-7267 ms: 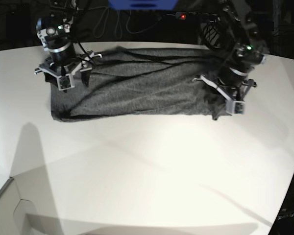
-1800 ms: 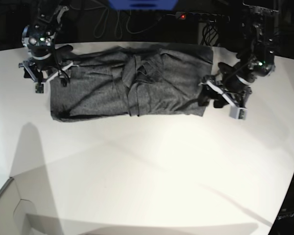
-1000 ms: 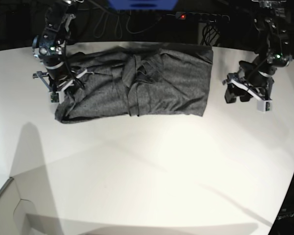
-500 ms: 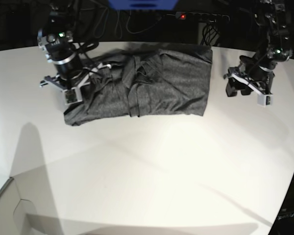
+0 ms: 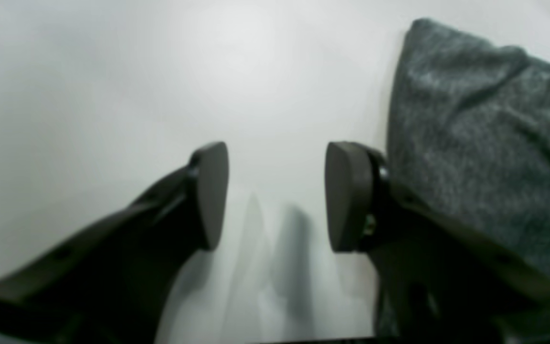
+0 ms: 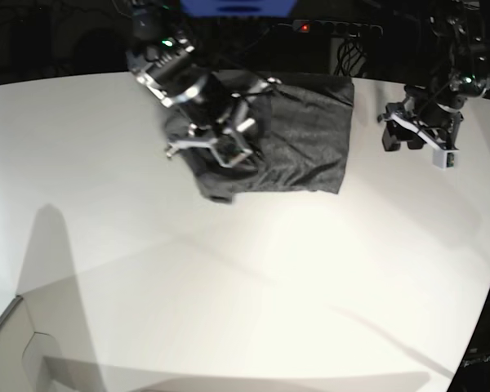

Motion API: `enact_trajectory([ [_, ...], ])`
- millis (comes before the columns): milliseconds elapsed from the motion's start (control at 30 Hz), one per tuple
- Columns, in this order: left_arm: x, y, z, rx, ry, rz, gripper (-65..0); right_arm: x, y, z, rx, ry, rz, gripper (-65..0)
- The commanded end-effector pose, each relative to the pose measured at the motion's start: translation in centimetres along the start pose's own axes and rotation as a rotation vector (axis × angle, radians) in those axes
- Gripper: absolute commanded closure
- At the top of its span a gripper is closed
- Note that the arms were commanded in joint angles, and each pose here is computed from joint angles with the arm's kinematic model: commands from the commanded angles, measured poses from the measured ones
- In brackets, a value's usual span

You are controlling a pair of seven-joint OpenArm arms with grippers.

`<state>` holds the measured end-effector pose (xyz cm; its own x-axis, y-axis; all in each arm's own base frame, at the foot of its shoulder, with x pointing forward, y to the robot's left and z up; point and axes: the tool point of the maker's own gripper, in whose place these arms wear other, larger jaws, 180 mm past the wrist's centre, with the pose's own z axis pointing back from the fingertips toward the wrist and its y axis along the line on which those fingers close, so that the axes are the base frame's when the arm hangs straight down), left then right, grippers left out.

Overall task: Layout the t-shirt on the table in an organized manner, then fold the t-shirt properly
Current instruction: 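Fold the grasped end with the right gripper over toward the left gripper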

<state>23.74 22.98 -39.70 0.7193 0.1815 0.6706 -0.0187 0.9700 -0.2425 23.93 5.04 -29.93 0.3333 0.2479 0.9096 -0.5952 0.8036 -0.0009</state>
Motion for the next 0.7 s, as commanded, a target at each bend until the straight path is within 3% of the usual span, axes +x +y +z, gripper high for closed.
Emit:
enact_trajectory([
  [0,0.9,0.1,0.2,-0.004,-0.031,-0.006,-32.2,2.5,0.9,-0.3,0.029,-0.084,0.004,0.0],
  [100,0.3,0.5,0.0,0.003,-0.014,0.005,-32.2,3.7,3.3,-1.8,0.111,-0.111,0.040,0.0],
  [400,-0.8,0.7,0.2,0.009,0.009,0.014,-32.2,0.5,8.8,-5.5,0.276,-0.009,0.144,0.0],
  [667,-1.1,-0.4,-0.2,-0.020,0.018,0.017,-32.1,2.0,9.9,-6.4,0.317,-0.043,0.204,0.0],
])
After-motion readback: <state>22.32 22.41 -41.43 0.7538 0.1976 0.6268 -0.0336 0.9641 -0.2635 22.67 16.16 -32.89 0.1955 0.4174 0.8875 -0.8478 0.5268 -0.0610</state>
